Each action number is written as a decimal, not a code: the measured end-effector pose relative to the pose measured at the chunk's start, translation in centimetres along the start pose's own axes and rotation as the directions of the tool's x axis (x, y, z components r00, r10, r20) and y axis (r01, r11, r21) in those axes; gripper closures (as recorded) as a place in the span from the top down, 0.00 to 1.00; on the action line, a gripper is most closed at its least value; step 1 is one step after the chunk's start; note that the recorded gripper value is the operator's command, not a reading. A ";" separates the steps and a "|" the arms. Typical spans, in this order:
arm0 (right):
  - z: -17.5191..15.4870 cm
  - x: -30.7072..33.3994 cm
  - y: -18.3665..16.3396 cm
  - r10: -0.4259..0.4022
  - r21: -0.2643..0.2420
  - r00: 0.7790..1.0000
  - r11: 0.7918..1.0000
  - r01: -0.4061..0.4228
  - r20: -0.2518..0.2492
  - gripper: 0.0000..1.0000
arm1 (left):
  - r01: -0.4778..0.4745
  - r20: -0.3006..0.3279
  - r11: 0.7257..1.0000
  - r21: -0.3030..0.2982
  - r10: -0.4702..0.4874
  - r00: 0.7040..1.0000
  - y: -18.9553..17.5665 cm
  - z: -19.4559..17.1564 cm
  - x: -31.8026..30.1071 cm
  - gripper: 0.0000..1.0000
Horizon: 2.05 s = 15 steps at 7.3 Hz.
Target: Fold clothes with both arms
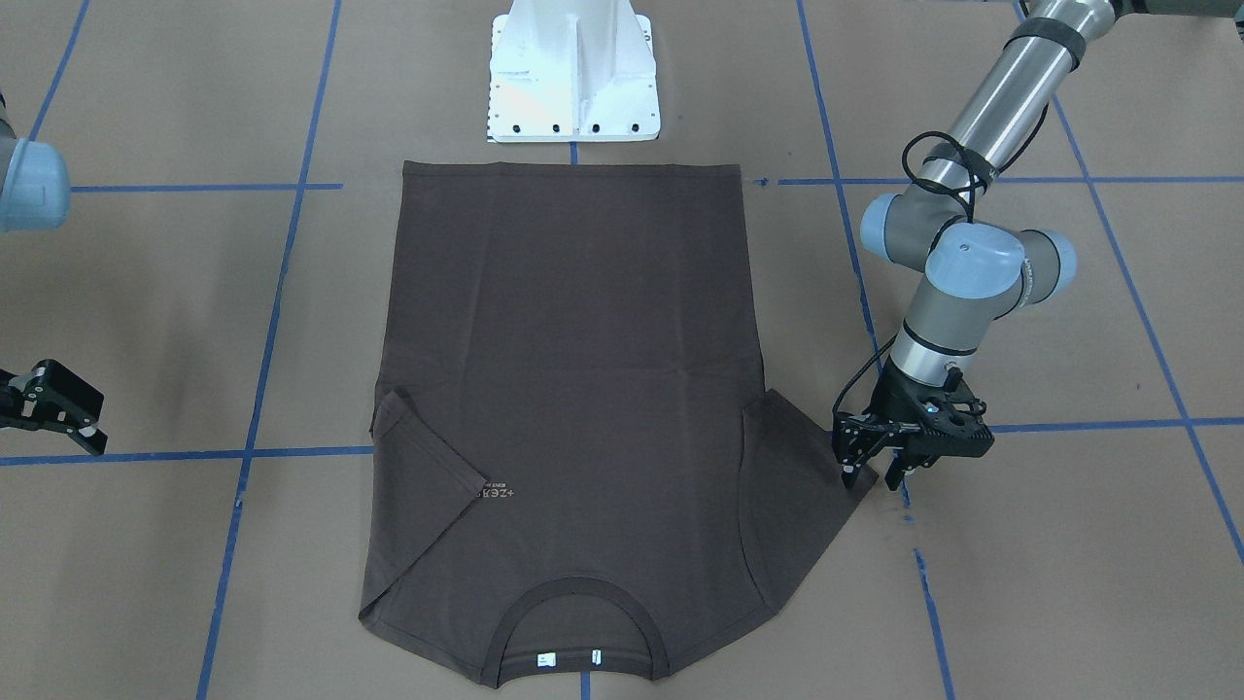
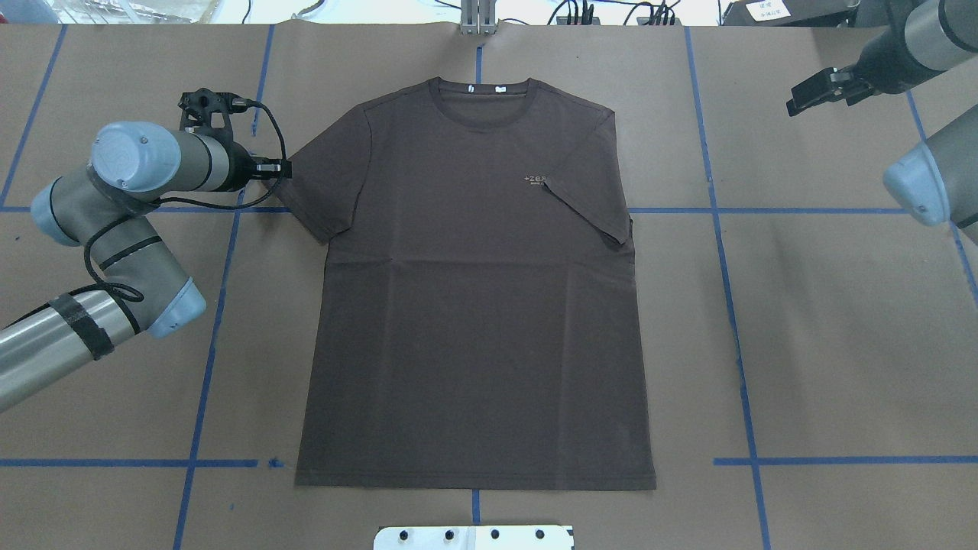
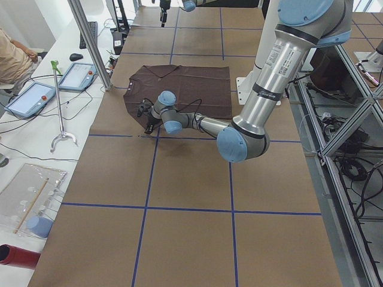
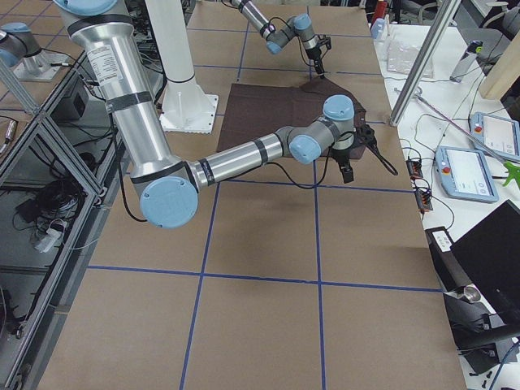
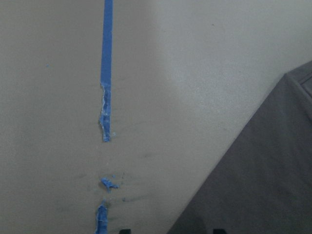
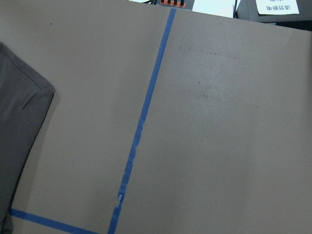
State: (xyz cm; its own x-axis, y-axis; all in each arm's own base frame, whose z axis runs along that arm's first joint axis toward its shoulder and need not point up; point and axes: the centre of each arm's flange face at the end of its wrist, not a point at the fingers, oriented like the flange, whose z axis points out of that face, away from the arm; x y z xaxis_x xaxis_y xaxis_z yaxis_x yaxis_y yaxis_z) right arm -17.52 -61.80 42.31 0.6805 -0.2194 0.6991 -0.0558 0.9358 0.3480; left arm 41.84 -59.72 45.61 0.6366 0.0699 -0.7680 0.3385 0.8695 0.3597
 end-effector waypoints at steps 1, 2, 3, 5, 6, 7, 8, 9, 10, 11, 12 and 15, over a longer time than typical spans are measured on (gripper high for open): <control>0.0 0.0 0.0 0.000 0.000 1.000 1.000 0.000 -0.001 1.00 | 0.000 0.000 1.000 -0.002 0.000 1.000 0.1 0.1 0.0 0.60; 0.0 0.0 0.0 0.001 -0.001 1.000 1.000 -0.001 -0.001 1.00 | -0.001 0.000 1.000 -0.003 0.001 1.000 0.2 0.1 0.1 0.59; 0.0 0.1 0.1 0.001 -0.001 1.000 1.000 -0.001 -0.001 1.00 | -0.001 0.000 1.000 -0.005 0.001 1.000 0.3 0.1 0.1 0.59; 0.1 0.1 0.1 0.001 -0.002 1.000 1.000 -0.001 -0.001 1.00 | -0.001 0.002 1.000 -0.006 0.001 1.000 0.5 0.2 0.0 0.41; 0.1 0.1 0.1 0.001 -0.001 1.000 1.000 -0.001 -0.001 1.00 | -0.001 0.002 1.000 -0.006 0.001 1.000 0.5 0.2 0.0 0.06; 0.1 0.1 0.1 0.001 -0.002 1.000 1.000 -0.001 -0.001 1.00 | 0.000 0.003 1.000 -0.006 0.000 1.000 0.5 0.2 -0.1 0.00; 0.1 0.1 0.1 0.002 -0.001 1.000 1.000 -0.002 -0.001 1.00 | 0.000 -0.001 1.000 -0.004 0.000 1.000 0.5 0.1 0.1 0.00; 0.1 0.1 0.1 0.002 -0.001 1.000 1.000 -0.002 -0.001 1.00 | -0.001 -0.006 1.000 -0.004 0.001 1.000 0.5 0.1 0.3 0.00; 0.1 0.1 0.1 0.002 -0.001 1.000 1.000 -0.002 -0.001 1.00 | 0.001 -0.007 1.000 -0.002 -0.001 1.000 0.5 0.0 0.4 0.00; 0.1 0.1 0.1 0.002 -0.001 1.000 1.000 -0.002 -0.001 1.00 | 0.010 -0.012 1.000 0.000 -0.010 1.000 0.3 -0.3 0.8 0.00; 0.1 0.1 0.1 0.002 -0.001 1.000 1.000 -0.002 -0.001 1.00 | 0.024 -0.014 1.000 -0.002 -0.024 1.000 -0.1 -0.8 1.9 0.00; 0.1 0.1 0.1 0.004 -0.001 1.000 1.000 -0.004 -0.001 1.00 | 0.128 0.032 0.990 -0.054 -0.127 0.991 -2.8 -3.3 11.9 0.00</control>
State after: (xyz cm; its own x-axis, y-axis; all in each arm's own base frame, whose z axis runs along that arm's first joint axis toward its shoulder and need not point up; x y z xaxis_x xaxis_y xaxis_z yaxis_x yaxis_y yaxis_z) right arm -17.51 -61.76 42.43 0.6807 -0.2160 0.7000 -0.0571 0.9370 0.3447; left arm 46.22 -59.75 33.71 0.6107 -0.0568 -0.7898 0.3797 0.8963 0.2291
